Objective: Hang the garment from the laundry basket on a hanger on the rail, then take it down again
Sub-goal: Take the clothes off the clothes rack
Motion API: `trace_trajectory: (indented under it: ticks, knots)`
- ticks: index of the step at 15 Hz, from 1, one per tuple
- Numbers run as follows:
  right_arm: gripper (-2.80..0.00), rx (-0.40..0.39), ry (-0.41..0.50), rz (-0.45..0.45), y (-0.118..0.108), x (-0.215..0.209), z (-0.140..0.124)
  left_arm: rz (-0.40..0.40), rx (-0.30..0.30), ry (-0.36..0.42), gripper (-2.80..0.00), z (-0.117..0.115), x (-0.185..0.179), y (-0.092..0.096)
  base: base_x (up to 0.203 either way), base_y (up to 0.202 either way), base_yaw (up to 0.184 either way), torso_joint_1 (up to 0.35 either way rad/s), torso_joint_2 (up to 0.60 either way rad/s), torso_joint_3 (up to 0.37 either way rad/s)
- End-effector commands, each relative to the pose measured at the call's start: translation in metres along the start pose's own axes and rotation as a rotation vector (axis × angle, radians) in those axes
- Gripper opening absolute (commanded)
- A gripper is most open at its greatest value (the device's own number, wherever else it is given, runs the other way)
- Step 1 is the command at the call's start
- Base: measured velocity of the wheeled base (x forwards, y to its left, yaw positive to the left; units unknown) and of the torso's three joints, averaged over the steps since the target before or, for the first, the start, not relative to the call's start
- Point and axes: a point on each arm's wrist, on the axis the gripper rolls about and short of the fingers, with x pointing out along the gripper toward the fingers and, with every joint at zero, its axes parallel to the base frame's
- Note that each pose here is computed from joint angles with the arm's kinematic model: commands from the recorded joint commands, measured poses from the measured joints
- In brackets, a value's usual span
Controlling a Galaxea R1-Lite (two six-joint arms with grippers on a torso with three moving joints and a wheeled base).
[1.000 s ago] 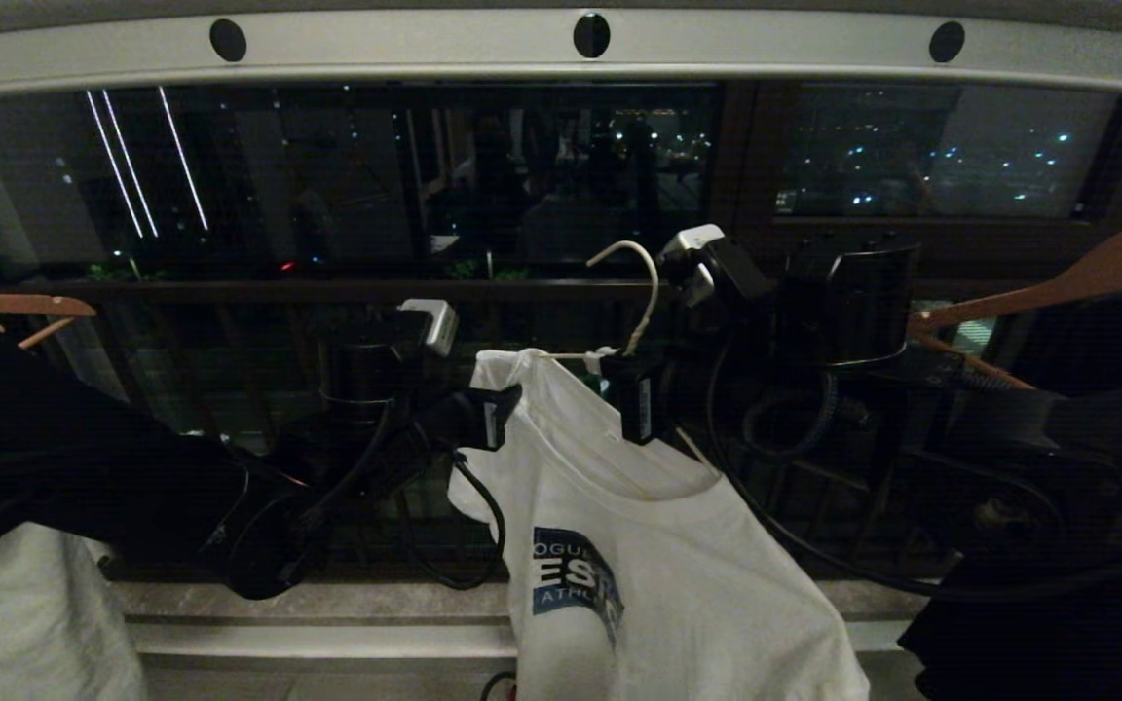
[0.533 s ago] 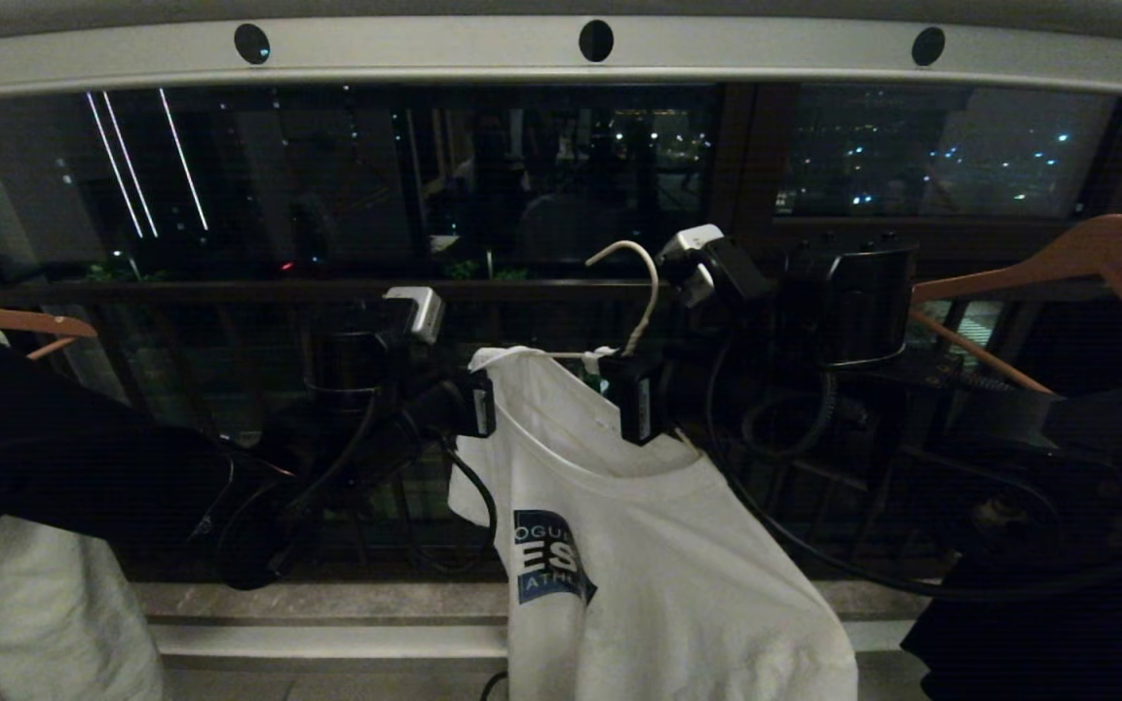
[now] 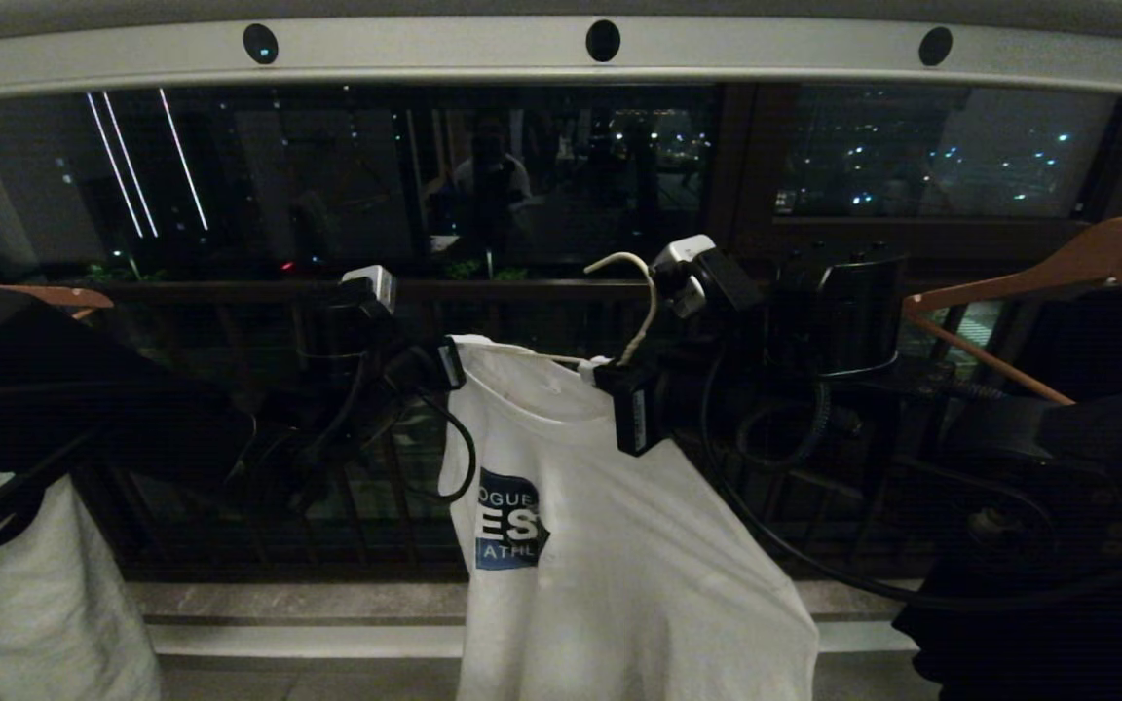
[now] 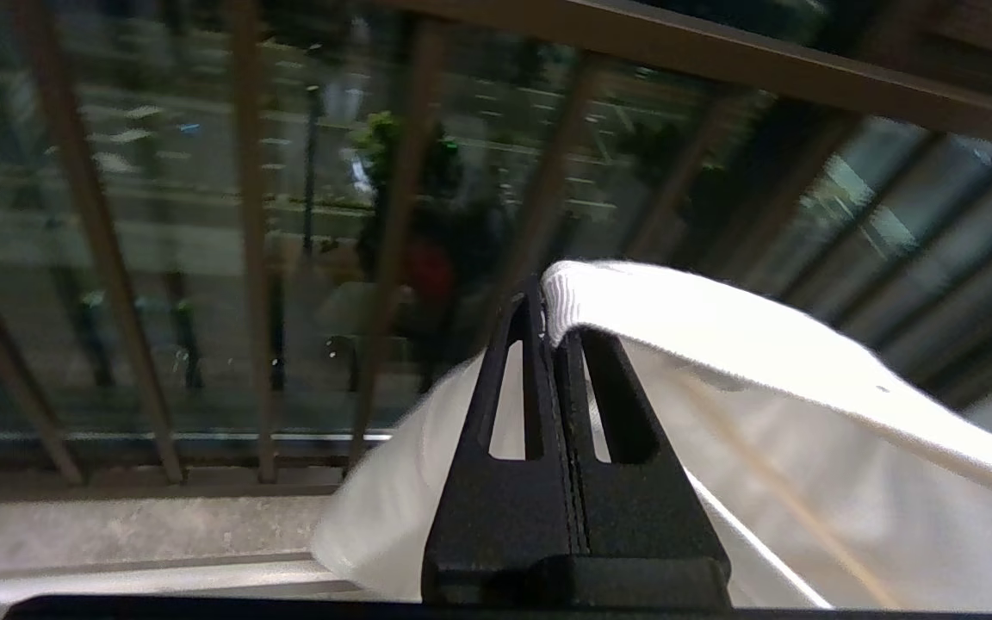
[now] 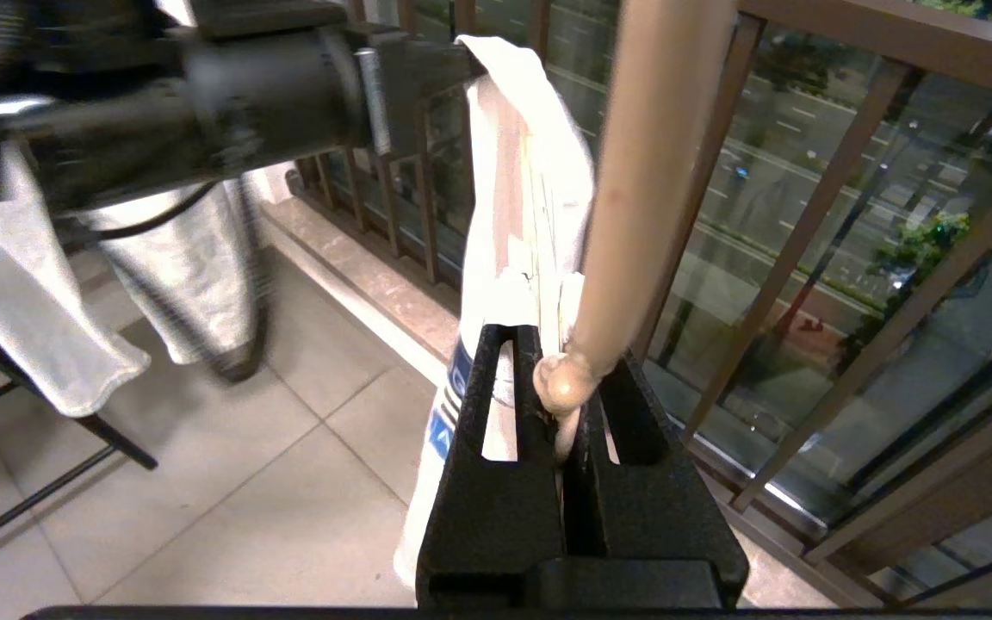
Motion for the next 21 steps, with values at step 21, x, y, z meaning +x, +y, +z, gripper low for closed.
trace_trajectory:
  ticks: [21]
  knots:
    - [-2.80,0.004,-0.111,-0.108,-0.012,0.038,-0.019,0.037,0.116,0.162,-2.80,-0.074,0.016,-0.018,0.000,0.000,0.000,0.000,0.00,0.000]
